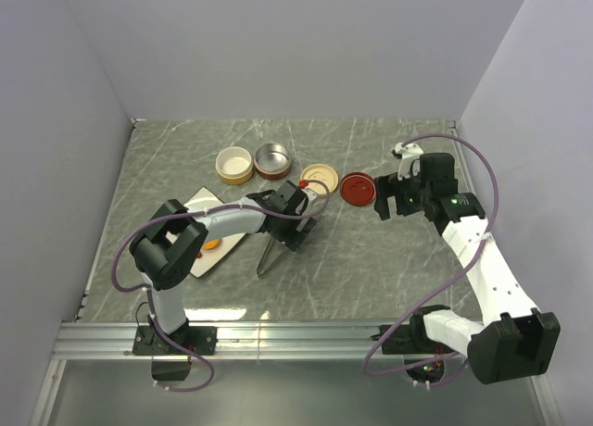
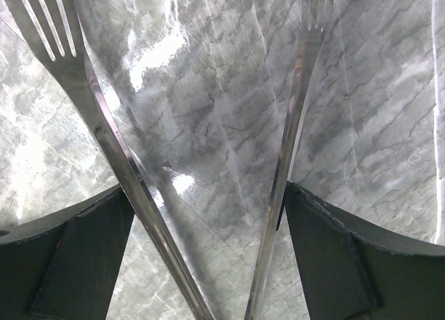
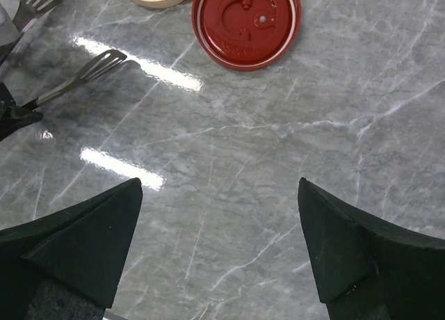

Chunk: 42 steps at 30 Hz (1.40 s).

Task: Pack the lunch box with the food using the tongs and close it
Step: Grab the clamp with the left arm

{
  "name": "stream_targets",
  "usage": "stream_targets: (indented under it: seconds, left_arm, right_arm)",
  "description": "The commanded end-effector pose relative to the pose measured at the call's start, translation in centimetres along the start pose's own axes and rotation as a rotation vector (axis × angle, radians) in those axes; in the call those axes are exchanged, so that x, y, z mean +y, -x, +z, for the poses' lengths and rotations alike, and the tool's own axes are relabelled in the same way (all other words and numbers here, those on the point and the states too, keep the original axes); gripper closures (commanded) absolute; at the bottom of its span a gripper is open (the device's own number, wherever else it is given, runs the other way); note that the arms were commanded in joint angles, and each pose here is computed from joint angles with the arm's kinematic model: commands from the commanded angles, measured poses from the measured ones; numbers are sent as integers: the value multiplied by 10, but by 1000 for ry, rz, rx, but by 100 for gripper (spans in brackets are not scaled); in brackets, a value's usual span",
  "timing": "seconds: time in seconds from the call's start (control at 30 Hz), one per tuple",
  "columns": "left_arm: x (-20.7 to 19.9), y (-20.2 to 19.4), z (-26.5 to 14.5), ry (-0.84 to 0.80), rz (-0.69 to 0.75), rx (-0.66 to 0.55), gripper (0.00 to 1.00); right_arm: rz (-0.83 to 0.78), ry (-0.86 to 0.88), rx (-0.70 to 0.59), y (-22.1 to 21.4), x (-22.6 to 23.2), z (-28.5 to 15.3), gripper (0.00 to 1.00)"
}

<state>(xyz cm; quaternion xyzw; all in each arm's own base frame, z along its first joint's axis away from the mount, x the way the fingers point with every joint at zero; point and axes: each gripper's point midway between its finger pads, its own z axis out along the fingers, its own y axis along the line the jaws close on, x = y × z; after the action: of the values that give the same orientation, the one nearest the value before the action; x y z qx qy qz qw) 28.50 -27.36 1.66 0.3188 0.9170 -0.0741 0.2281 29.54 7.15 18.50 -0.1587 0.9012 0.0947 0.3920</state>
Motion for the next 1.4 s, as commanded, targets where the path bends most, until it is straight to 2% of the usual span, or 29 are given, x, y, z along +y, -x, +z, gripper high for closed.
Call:
stream_targets:
  seconds: [0.0,0.23,0.53,0.63,0.77,0.83,1.0,1.1,1.37]
  left_arm:
    - [5,-103,4,46,74,370,7]
    - [9,-120,-4,59,86,417,6]
    - [3,-123,-1,31,83,441,5]
    - [6,-116,1,52,92,440,10]
    - [11,-106,3,65,79,408,26]
    - [17,-95,1,88,83,374,29]
    - [20,-70,-20,79,125,311,34]
    - [21,-54,-40,46,221,263,34]
    - [11,-35,-97,-65,337,217,30]
  right_arm:
    - [-21,-24,-48,11,-4,-9,0]
    - [-13,-27,-51,12,-6,-9,0]
    - [-9,-26,-53,12,-6,-9,0]
    - [-8,-25,-52,10,-7,-7,0]
    - [-9,-25,-50,11,-7,-8,0]
    - [-12,-26,-57,12,-7,-9,0]
    - [-9,-13,-55,11,-5,-7,0]
    - [-9,-10,-66,14,-4,-10,0]
    - [-8,5,-77,16,-1,-11,0]
